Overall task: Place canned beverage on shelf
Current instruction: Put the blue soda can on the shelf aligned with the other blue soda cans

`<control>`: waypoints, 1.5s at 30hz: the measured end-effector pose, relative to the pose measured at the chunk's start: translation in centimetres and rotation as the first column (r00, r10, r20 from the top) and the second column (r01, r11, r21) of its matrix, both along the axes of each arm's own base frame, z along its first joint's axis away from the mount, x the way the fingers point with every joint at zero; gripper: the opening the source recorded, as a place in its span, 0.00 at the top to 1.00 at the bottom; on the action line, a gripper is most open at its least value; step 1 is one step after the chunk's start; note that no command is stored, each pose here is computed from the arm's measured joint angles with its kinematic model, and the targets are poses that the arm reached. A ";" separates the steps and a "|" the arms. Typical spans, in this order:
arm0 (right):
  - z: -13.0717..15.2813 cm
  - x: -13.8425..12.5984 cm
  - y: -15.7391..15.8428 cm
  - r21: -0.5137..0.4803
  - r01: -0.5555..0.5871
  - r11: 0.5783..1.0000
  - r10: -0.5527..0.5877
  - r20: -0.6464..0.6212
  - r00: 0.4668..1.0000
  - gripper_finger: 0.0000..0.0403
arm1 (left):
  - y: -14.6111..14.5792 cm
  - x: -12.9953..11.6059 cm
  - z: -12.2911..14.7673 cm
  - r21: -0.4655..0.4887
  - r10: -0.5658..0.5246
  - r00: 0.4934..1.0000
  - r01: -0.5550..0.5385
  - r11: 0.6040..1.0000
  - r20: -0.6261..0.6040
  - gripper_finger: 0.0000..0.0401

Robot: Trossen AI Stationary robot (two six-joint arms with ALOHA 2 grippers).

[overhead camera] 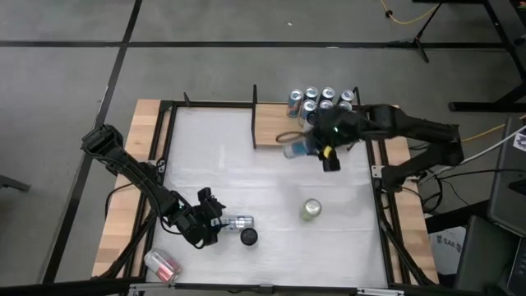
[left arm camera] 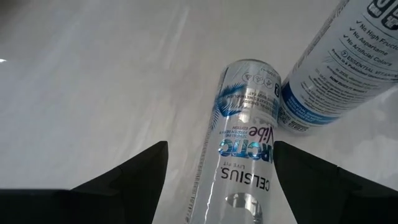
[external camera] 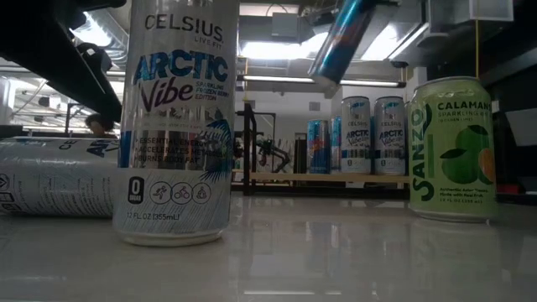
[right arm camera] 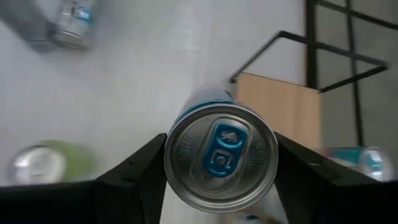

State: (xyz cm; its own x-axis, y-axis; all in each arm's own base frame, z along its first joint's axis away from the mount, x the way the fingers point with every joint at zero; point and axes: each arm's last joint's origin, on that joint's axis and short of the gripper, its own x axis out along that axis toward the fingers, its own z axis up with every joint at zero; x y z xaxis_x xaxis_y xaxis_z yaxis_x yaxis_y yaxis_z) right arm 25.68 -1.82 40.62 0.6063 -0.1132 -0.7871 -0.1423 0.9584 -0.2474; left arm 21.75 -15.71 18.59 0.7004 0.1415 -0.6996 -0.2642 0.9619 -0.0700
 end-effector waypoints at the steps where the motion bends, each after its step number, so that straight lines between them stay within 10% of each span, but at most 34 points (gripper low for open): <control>1: -0.2 0.4 -0.6 -0.017 0.002 1.000 -0.002 -0.001 1.000 0.44 | 0.0 0.0 0.0 -0.004 0.004 1.000 -0.004 1.000 0.002 0.30; 20: -7.7 6.2 -10.3 -0.081 -0.060 0.995 0.038 -0.243 0.969 0.44 | 4.6 2.8 0.1 -0.115 0.274 0.962 -0.271 0.956 0.007 0.30; 45: -9.5 7.0 -10.6 -0.081 -0.132 0.988 0.099 -0.325 0.941 0.44 | 6.6 3.9 0.3 -0.115 0.336 0.941 -0.331 0.937 0.032 0.30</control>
